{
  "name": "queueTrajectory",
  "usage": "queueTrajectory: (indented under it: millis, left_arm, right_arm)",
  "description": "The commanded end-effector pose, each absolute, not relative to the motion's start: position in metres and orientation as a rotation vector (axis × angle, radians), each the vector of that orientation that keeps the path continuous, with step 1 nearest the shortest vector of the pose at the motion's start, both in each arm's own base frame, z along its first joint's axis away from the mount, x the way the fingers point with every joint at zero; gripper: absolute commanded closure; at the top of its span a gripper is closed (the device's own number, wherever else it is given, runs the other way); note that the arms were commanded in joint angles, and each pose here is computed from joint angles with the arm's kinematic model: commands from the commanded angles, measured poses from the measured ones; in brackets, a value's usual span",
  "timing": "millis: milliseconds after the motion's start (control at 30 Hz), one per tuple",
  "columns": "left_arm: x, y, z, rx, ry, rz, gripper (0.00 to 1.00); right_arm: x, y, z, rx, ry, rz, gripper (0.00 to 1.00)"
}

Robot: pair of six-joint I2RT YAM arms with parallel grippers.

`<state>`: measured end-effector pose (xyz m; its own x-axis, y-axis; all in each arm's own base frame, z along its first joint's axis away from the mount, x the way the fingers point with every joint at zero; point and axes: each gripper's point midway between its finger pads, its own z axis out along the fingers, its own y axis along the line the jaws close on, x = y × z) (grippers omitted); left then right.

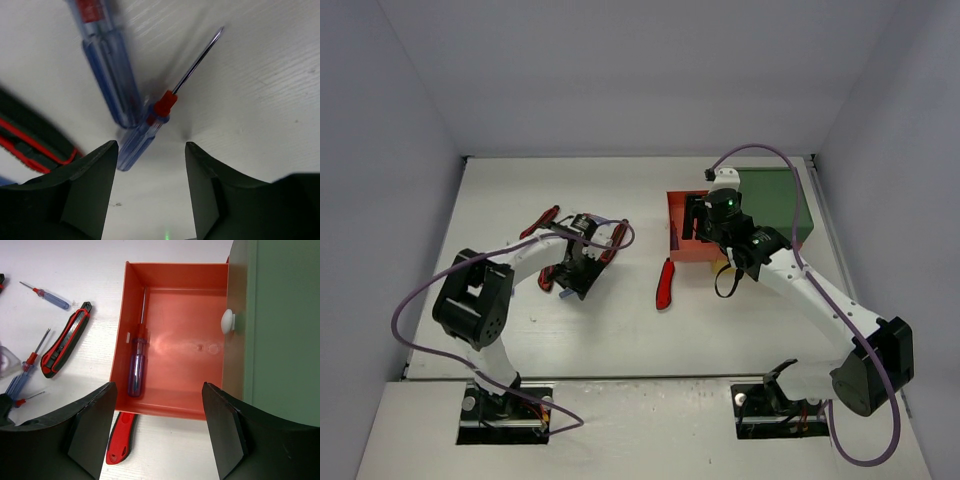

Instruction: Sort the tools into containers

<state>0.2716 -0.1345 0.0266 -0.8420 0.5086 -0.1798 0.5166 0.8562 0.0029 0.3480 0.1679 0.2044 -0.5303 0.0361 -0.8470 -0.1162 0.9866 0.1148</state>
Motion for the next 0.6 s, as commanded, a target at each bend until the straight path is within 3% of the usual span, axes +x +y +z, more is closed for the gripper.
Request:
queueTrajectory:
  millis: [0, 133, 333, 567]
  left_arm:
    - [0.276, -0.150, 0.025, 0.790, 2.851, -0.066, 0.58]
    - [0.265, -0.161, 0.020, 0.797, 2.872, -0.071, 0.78]
    - [0.246, -0.192, 0.048, 0.829, 2.799, -0.118, 0.98]
    - [0.297, -0.243, 0.188, 0.500, 2.458, -0.363, 1.00]
  right_arm:
    - [0.354, 0.166, 0.229, -0.050, 2.041, 0.206, 0.34]
    - [0.354, 0.165, 0.228, -0.049, 2.041, 0.198, 0.34]
    - [0.353, 0.161, 0.231, -0.041, 2.032, 0.188, 0.34]
    - [0.352, 0.150, 0.252, 0.024, 1.976, 0.188, 0.34]
